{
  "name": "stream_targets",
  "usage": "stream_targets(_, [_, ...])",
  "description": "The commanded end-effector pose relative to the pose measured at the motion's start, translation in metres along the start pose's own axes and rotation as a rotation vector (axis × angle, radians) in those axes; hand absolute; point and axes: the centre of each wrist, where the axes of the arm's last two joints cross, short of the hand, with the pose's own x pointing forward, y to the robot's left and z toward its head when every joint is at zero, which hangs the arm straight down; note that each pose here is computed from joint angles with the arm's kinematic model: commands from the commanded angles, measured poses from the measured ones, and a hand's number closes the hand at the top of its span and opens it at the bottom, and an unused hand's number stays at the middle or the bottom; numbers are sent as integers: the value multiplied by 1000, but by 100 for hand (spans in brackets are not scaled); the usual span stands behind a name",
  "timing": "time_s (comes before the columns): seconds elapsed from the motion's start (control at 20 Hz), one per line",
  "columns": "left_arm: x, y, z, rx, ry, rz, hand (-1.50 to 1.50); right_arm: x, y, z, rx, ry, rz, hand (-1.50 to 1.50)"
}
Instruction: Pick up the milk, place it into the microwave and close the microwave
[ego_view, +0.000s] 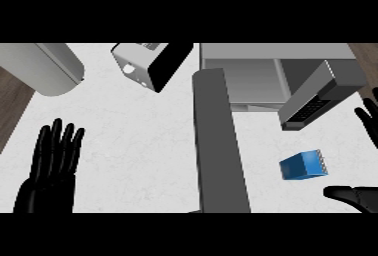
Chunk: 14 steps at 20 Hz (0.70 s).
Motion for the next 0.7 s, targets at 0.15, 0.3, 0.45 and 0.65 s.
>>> stream_targets(0.15, [-3, 7, 26, 2, 7, 7, -150, -20, 2, 4, -31, 59, -6, -150])
stream_targets(0.3, [4, -3, 43, -4, 4, 18, -150, -65, 7, 19, -29, 67, -37, -150])
stream_targets(0.45, [-2, 14, 54, 4, 2, 19, -150, -83, 9, 11, -10, 111, -49, -150])
stream_targets(0.65, [-17, -7, 68, 3, -4, 20, -150, -93, -1, -4, -78, 87, -30, -150])
